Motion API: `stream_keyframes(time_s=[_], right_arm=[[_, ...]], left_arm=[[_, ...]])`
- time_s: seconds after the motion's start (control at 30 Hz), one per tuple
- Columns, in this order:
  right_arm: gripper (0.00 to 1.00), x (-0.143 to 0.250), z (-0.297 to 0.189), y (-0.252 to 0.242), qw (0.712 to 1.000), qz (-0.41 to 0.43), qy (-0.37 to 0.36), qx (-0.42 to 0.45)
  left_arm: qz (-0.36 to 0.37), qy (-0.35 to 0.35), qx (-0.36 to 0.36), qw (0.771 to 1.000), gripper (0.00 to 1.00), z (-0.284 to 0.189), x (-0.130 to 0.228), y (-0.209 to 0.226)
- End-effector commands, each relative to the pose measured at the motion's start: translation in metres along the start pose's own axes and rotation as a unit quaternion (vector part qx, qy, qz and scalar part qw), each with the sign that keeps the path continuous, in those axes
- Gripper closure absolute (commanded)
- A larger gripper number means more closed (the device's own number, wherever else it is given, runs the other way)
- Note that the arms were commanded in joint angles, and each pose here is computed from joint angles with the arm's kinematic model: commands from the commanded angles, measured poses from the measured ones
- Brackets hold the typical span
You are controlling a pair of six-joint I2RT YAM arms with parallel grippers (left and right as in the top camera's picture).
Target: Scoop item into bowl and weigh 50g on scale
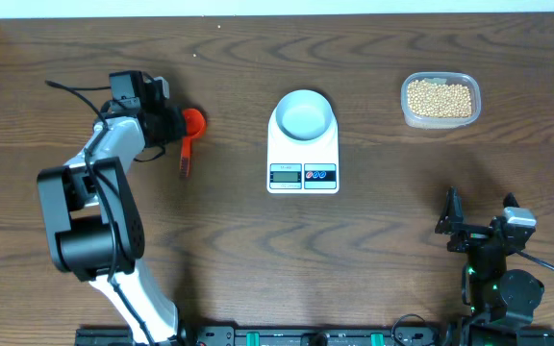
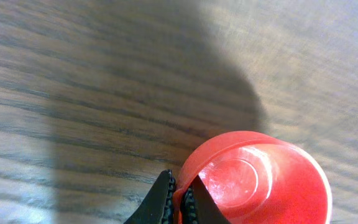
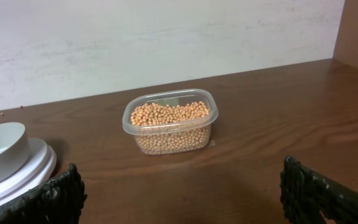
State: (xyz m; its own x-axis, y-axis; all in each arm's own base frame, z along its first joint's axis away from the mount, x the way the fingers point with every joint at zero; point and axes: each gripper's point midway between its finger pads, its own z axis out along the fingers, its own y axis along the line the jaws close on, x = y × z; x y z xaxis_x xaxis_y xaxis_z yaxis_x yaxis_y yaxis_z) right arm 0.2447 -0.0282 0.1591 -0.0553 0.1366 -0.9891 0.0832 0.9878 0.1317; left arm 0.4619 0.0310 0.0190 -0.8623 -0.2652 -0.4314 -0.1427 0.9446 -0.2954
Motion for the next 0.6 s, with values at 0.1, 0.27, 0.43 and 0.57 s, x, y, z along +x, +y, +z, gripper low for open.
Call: stream_keyframes(time_s=[0.1, 0.27, 0.43, 0.57], right_arm=[[0.01, 0.001, 0.000, 0.000, 1.000, -0.003, 0.000, 0.000], [0.01, 0.001, 0.000, 0.000, 1.000, -0.003, 0.000, 0.000], [0.01, 0.001, 0.000, 0.000, 1.000, -0.003, 0.000, 0.000], [0.01, 0.001, 0.000, 0.000, 1.000, -0.003, 0.000, 0.001]], left_arm=[[-0.107, -0.096, 0.027, 0.989, 0.93, -0.085, -0.051, -0.031], [-0.116, -0.120, 0.049, 0.985, 0.93, -0.139, -0.052, -0.057], [-0.093, -0.128, 0.070, 0.985, 0.93, -0.183, -0.039, -0.087], [-0.079, -0.120, 0.079, 0.986, 0.93, -0.200, -0.025, -0.105]])
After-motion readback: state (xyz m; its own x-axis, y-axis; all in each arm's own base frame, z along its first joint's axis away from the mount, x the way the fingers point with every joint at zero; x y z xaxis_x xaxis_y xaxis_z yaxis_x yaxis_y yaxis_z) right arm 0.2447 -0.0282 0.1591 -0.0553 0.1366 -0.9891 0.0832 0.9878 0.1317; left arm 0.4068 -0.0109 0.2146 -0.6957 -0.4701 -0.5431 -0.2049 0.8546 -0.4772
